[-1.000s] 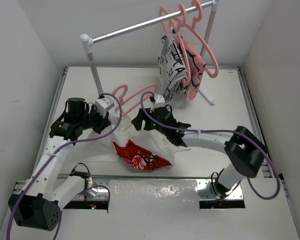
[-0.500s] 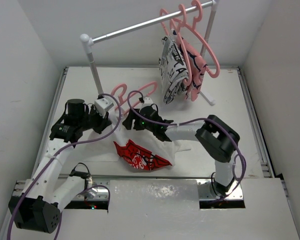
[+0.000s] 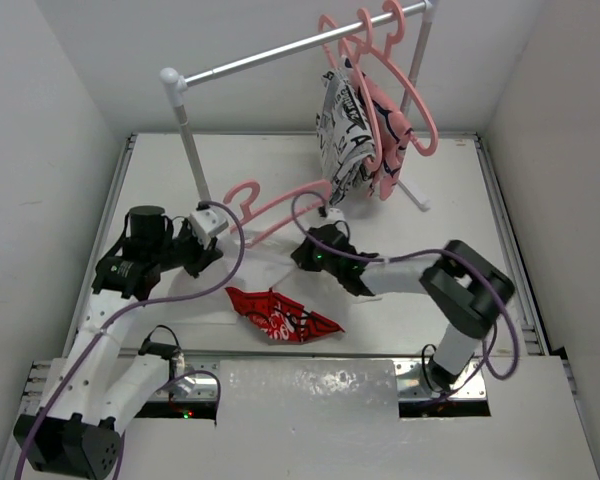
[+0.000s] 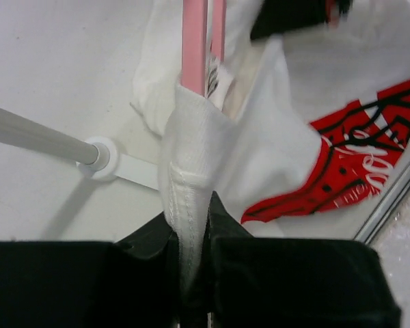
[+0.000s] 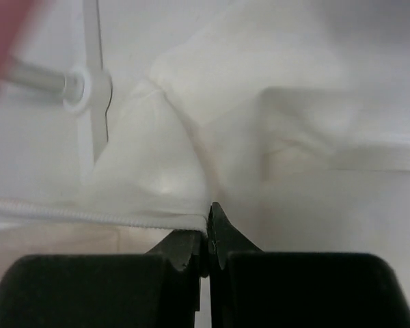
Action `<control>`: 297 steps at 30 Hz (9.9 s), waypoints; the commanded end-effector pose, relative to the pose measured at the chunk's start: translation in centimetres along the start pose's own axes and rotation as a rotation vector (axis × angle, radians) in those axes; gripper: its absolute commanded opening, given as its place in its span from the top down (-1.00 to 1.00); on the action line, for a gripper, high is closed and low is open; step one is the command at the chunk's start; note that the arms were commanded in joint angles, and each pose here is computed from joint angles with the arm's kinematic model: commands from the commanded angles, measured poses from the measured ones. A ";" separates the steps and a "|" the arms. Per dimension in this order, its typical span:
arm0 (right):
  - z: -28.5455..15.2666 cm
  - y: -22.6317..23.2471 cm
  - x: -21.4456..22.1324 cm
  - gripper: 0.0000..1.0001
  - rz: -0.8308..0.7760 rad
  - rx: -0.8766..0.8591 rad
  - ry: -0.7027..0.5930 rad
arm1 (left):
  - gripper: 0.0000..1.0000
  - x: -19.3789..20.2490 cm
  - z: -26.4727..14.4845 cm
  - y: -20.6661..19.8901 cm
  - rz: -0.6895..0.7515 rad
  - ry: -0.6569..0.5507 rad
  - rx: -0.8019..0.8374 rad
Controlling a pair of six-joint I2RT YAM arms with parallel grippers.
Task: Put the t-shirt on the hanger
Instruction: Place the T-shirt on the hanger, then place the hanger at the clothesline, then reset both arms
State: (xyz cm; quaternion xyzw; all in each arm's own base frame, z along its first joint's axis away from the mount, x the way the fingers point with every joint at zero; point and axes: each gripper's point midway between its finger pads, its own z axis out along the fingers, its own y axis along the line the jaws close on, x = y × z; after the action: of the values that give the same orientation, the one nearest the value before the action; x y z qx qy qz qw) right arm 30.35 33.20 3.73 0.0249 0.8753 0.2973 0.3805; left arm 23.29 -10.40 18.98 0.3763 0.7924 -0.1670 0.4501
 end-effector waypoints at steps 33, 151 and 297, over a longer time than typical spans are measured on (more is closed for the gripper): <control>-15.1 -12.4 -13.4 1.00 -0.568 0.573 -0.320 | 1.00 10.2 -1.0 1.6 0.508 0.362 0.038; -8.8 9.7 -5.5 -0.32 -1.207 -0.770 0.231 | 1.00 4.1 0.5 -1.6 0.449 0.240 0.310; -23.8 -23.6 -1.8 -0.98 -0.089 0.722 -0.222 | -0.59 4.6 -0.5 7.5 -0.076 -0.091 -0.597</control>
State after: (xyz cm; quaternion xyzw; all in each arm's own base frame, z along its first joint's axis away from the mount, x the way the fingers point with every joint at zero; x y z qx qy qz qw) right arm 18.10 2.14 3.52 0.0658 0.9111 -0.0491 0.4039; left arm 26.61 -3.46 15.29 0.2065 0.8076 0.0336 0.5514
